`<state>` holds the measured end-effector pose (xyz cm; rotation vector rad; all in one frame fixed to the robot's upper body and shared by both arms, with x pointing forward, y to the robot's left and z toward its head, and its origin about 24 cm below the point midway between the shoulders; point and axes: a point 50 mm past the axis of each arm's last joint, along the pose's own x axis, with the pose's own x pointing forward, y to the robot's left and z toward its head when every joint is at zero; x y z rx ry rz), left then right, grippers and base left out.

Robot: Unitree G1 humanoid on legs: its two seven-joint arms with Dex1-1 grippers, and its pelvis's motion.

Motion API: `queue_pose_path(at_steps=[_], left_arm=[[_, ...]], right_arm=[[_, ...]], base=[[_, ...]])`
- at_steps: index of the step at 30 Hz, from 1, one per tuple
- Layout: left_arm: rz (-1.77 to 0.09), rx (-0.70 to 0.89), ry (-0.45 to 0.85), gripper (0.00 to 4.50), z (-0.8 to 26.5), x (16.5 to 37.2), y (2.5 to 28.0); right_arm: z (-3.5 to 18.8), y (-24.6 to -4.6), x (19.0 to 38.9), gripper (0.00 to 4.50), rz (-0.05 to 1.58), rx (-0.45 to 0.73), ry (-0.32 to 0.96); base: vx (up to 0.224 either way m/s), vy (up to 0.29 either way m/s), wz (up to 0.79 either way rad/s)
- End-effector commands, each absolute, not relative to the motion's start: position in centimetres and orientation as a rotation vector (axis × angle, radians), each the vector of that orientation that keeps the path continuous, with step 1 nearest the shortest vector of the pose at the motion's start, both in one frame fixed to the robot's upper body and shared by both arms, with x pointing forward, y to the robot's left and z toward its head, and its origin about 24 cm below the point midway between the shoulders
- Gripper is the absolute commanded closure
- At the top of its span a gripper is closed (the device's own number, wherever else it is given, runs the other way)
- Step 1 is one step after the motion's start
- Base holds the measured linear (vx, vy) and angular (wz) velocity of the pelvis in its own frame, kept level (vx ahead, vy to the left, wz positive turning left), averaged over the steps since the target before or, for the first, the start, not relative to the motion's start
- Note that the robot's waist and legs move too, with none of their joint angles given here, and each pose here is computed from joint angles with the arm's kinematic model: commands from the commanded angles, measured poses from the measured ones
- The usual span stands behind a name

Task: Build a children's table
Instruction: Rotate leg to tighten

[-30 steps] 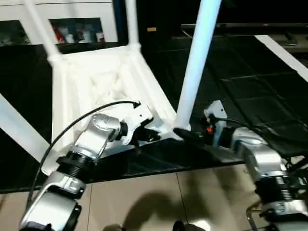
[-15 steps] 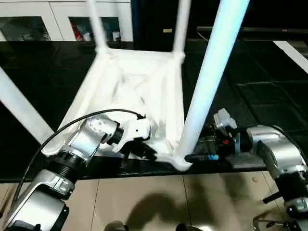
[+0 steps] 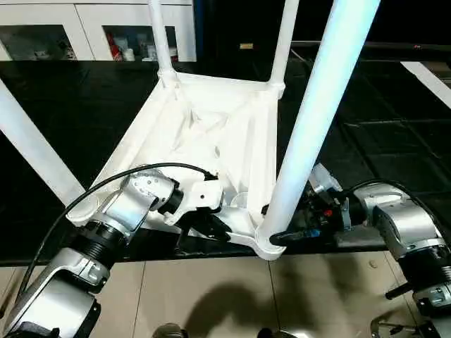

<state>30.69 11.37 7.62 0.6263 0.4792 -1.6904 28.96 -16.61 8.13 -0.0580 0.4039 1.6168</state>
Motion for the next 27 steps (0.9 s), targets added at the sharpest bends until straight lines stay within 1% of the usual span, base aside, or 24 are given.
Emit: queue_pose_path(at_steps=[1,3,5,7,8,10,12,14,15,16,18,20,22,23,25,27], left_arm=[[-1.774,0.674,0.507,4.5,7.2,30.0,10.7],[-1.77,0.674,0.51,4.5,7.1,30.0,10.7],[-1.767,0.673,0.511,4.5,7.1,30.1,10.8],[-1.761,0.669,0.515,4.5,7.0,30.1,10.8],[-1.755,0.665,0.52,4.5,7.0,30.1,10.9],[-1.734,0.642,0.527,4.5,6.9,30.2,10.9],[-1.643,0.561,0.54,4.5,6.9,30.7,10.7],[-1.62,0.55,0.54,4.5,6.9,30.9,10.6],[-1.548,0.507,0.54,4.5,6.8,31.4,10.5],[-1.526,0.495,0.538,4.5,6.8,31.6,10.4],[-1.419,0.427,0.522,4.5,7.0,32.3,10.0],[-1.349,0.371,0.508,4.5,7.1,32.7,9.7],[-1.335,0.36,0.507,4.5,7.1,32.8,9.6],[-1.272,0.323,0.494,4.5,7.2,33.0,9.1],[-1.209,0.287,0.481,4.5,7.4,33.3,8.5],[-1.201,0.283,0.479,4.5,7.4,33.3,8.3]], right_arm=[[8.4,-16.5,28.9,1.63,1.647,-0.048,0.405],[8.3,-16.3,28.9,1.69,1.66,-0.036,0.412],[8.3,-16.3,28.8,2.01,1.664,-0.032,0.415],[8.3,-16.3,28.8,2.01,1.669,-0.025,0.419],[8.3,-16.2,28.7,2.13,1.671,-0.023,0.421],[8.2,-16.2,28.7,2.2,1.662,-0.011,0.424],[8.0,-16.1,28.8,2.26,1.587,0.001,0.434],[8.0,-16.1,28.9,2.26,1.561,0.008,0.442],[7.8,-15.7,29.0,2.29,1.503,0.02,0.428],[7.7,-15.6,29.1,2.29,1.483,0.021,0.431],[7.0,-14.9,29.5,2.35,1.359,0.016,0.43],[6.5,-14.2,29.7,2.38,1.279,0.03,0.418],[6.5,-14.0,29.7,2.42,1.264,0.035,0.417],[6.1,-12.9,30.2,2.44,1.164,0.062,0.403],[5.7,-11.6,30.9,2.46,1.026,0.097,0.399],[5.6,-11.4,30.9,2.5,1.004,0.102,0.401]], base=[[0.0,0.0,0.0],[0.0,0.0,0.0],[0.0,0.0,0.0],[0.0,0.0,0.0],[0.0,0.0,0.0],[0.0,0.0,0.0],[0.0,0.0,0.0],[0.0,0.0,0.0],[0.0,0.0,0.0],[0.0,0.0,0.0],[0.0,0.0,0.0],[-0.051,0.001,-0.07],[0.0,0.0,0.0],[0.0,0.0,0.0],[0.0,0.0,0.0],[0.0,0.0,0.0]])
